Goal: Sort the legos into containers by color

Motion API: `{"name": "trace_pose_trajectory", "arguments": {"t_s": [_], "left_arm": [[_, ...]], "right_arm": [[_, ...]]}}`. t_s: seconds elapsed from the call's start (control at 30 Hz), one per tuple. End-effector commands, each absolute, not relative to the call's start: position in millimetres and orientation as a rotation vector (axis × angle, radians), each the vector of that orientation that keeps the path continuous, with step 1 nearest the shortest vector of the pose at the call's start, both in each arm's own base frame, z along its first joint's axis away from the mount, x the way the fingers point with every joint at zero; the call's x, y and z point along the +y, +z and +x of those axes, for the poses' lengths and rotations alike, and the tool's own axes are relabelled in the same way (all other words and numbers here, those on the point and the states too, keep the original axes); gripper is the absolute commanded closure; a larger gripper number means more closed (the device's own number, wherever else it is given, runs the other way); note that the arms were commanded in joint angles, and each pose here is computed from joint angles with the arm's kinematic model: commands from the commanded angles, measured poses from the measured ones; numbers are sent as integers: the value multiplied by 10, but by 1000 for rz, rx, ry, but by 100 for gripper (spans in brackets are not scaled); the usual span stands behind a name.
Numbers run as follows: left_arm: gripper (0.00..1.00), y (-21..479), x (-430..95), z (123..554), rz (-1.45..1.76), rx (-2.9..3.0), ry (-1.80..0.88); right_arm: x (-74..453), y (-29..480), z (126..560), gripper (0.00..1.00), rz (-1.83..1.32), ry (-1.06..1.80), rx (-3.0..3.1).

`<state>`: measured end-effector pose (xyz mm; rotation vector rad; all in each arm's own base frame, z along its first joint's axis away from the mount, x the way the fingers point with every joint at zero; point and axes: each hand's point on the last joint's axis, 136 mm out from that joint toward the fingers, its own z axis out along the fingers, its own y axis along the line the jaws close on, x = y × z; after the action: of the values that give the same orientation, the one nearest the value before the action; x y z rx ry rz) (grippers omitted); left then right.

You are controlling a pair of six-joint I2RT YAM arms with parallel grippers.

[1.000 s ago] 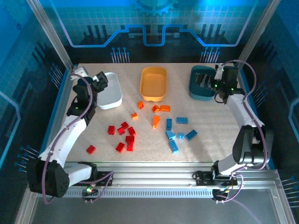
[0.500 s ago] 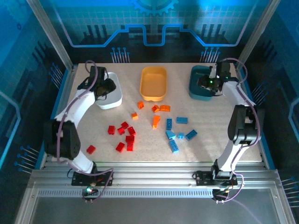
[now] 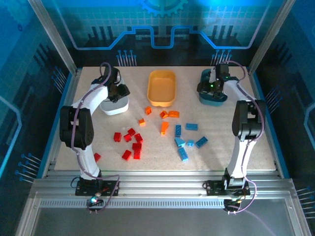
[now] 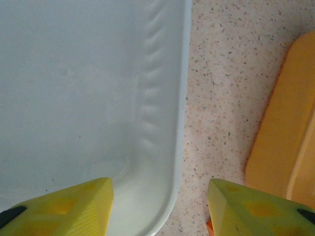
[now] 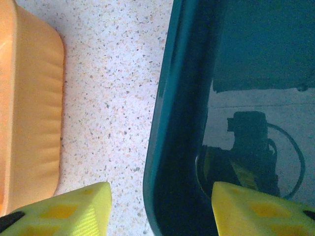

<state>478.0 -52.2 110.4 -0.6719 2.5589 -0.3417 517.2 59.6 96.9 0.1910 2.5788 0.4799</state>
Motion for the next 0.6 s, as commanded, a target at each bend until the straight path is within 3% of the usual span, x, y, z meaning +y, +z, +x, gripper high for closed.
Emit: {"name": "trace_pose_trajectory", "arguments": {"t_s": [0.0, 0.2, 0.57], "left_arm": [[46, 980, -515, 4807, -698, 2591, -309], [52, 830, -620, 4976, -654, 2620, -328], [91, 725, -806, 5043, -469, 2655, -223]], "right_arm": [[727, 838, 5200, 44, 149, 497, 2624], [873, 720, 5257, 52, 96, 468, 2655], [1241, 629, 5143, 73, -67, 367, 2686]]}}
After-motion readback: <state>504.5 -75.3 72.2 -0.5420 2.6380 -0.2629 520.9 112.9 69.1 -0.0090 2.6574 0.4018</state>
